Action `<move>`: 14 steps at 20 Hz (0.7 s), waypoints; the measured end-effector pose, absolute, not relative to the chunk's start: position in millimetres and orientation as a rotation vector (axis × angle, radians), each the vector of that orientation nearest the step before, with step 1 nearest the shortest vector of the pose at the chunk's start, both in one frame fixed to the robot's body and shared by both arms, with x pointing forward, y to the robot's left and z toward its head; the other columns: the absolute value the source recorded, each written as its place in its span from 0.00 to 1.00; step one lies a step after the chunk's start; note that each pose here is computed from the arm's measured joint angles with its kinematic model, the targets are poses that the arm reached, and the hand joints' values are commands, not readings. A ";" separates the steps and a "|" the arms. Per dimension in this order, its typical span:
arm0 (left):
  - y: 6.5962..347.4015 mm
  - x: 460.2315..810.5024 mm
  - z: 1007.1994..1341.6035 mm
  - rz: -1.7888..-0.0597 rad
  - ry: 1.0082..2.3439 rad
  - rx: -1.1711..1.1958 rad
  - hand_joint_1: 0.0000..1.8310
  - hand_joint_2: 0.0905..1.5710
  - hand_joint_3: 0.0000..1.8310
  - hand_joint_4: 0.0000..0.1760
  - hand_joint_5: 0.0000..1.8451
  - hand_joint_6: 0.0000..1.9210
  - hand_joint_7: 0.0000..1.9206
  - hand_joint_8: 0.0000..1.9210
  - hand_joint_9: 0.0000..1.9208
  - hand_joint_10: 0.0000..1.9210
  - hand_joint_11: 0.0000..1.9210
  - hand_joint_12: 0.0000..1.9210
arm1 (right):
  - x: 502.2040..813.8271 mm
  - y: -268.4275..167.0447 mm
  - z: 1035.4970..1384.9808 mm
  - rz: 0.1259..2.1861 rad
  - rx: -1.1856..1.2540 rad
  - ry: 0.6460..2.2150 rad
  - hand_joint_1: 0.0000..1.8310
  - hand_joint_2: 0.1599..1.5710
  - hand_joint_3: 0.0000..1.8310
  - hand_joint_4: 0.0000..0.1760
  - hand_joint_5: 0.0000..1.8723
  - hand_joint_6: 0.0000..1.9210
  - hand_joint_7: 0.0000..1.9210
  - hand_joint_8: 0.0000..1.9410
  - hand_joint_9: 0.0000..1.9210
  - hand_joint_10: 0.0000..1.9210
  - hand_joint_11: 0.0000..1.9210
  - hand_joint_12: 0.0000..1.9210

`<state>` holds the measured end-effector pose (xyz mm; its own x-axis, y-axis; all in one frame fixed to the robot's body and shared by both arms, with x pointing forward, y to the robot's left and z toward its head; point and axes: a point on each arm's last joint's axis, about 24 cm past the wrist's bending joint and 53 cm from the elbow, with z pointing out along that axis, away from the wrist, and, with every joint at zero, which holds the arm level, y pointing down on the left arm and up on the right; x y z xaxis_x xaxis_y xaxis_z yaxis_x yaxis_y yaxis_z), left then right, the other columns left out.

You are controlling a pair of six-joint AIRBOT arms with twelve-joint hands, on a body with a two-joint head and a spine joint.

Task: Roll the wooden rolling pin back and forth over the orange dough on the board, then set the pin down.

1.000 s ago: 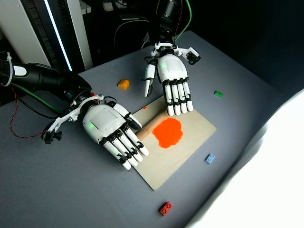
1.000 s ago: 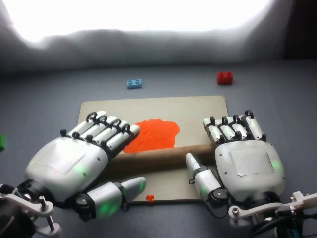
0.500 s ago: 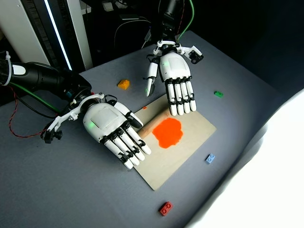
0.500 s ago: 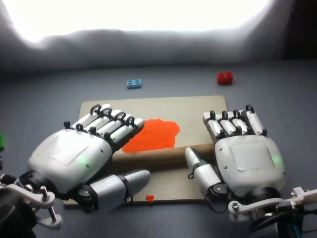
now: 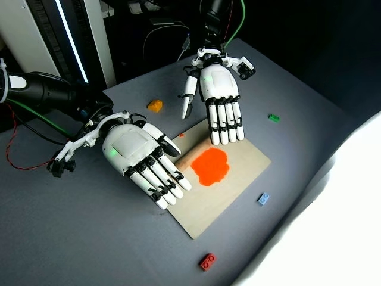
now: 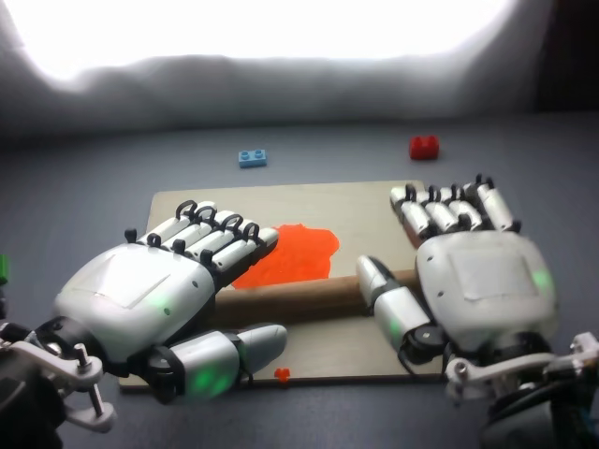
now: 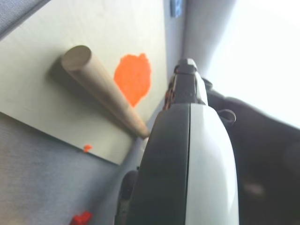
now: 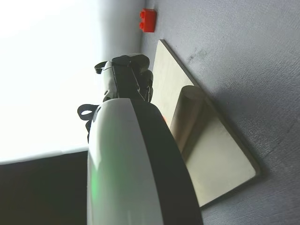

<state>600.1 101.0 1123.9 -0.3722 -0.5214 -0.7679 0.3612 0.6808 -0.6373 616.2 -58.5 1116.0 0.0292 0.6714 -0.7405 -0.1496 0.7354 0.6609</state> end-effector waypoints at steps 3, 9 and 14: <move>104.2 603.9 1137.2 -0.929 1.702 -0.127 0.00 0.82 0.00 0.00 0.06 0.00 0.06 0.00 0.03 0.00 0.00 0.00 | 616.3 -68.2 1134.8 0.668 0.457 1.390 0.00 0.84 0.00 0.00 0.18 0.00 0.21 0.00 0.20 0.00 0.00 0.42; 88.1 610.3 1165.4 -0.948 1.717 -0.056 0.00 0.81 0.00 0.00 0.09 0.01 0.09 0.01 0.06 0.02 0.01 0.01 | 617.6 -109.8 1164.6 0.625 0.431 1.377 0.00 0.81 0.00 0.00 0.21 0.01 0.23 0.01 0.20 0.00 0.00 0.45; 62.5 619.2 1203.5 -0.966 1.739 0.035 0.00 0.85 0.00 0.00 0.31 0.05 0.34 0.08 0.28 0.11 0.00 0.57 | 634.3 -146.7 1206.6 0.587 0.416 1.313 0.00 0.82 0.00 0.00 0.34 0.04 0.40 0.05 0.36 0.09 0.01 0.71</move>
